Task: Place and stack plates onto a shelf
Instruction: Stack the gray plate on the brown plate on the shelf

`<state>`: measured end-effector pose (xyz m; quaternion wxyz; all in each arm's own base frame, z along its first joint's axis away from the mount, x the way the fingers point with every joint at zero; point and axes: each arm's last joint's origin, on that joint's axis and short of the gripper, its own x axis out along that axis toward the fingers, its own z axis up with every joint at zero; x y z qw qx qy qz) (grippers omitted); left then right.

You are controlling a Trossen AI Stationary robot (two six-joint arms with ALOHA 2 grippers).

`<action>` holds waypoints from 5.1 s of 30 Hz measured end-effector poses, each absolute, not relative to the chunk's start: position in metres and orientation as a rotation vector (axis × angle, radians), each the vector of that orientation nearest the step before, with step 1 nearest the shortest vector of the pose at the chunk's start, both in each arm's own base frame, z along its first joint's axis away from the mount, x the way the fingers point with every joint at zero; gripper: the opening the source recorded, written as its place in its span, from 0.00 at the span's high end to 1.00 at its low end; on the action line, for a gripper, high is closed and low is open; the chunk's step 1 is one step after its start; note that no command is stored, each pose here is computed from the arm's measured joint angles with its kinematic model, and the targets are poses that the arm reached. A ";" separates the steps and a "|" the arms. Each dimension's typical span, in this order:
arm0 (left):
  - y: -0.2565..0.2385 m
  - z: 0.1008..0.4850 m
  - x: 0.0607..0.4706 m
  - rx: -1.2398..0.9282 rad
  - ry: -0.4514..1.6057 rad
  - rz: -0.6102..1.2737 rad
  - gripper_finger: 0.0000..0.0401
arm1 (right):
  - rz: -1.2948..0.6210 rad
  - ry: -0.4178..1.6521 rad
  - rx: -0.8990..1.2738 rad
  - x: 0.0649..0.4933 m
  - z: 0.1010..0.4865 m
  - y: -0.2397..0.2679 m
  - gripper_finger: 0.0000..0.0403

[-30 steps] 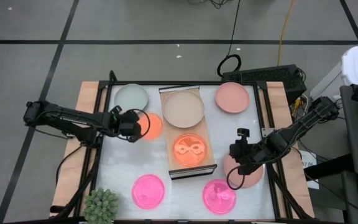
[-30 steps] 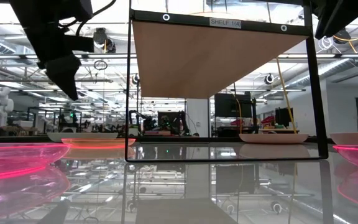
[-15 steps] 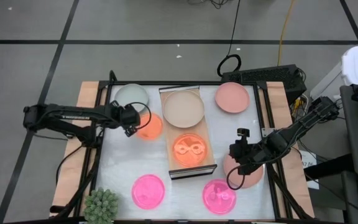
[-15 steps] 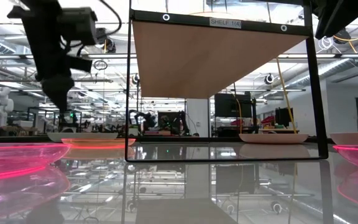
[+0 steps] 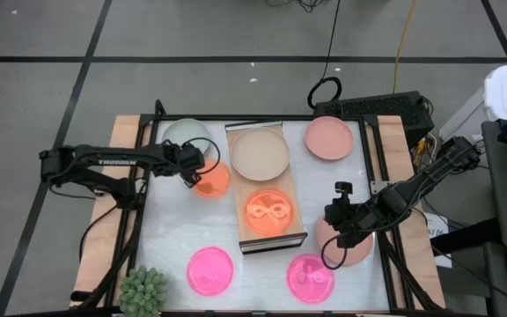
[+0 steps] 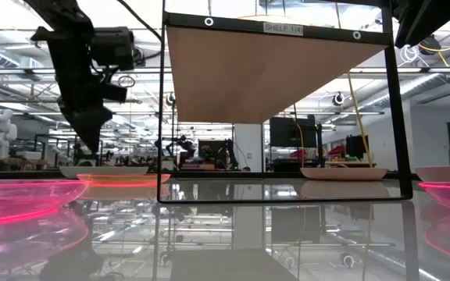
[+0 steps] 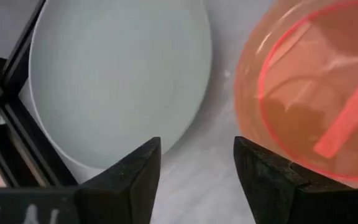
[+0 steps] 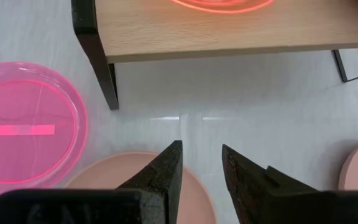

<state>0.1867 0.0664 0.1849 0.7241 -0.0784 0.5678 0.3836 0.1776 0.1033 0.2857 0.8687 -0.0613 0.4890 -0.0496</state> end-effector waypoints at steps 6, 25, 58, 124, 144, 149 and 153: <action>0.081 0.177 0.186 -0.194 1.308 0.882 0.42 | -0.103 1.025 -0.133 0.177 0.286 0.103 0.76; 0.102 0.149 0.199 -0.082 1.420 0.814 0.42 | -0.100 1.008 -0.189 0.178 0.286 0.103 0.76; 0.106 0.147 0.202 -0.018 1.426 0.705 0.98 | -0.074 1.009 -0.242 0.178 0.286 0.103 0.76; 0.004 0.361 0.263 0.725 0.957 0.136 0.99 | -0.031 0.976 -0.284 0.182 0.288 0.105 0.76; 0.013 0.313 0.329 0.775 0.951 -0.019 0.98 | -0.026 0.979 -0.279 0.182 0.288 0.105 0.76; 0.013 0.306 0.333 0.722 0.971 -0.005 0.97 | -0.026 0.980 -0.278 0.182 0.288 0.105 0.76; 0.013 0.305 0.334 0.692 0.973 0.009 0.96 | -0.025 0.980 -0.278 0.182 0.288 0.105 0.76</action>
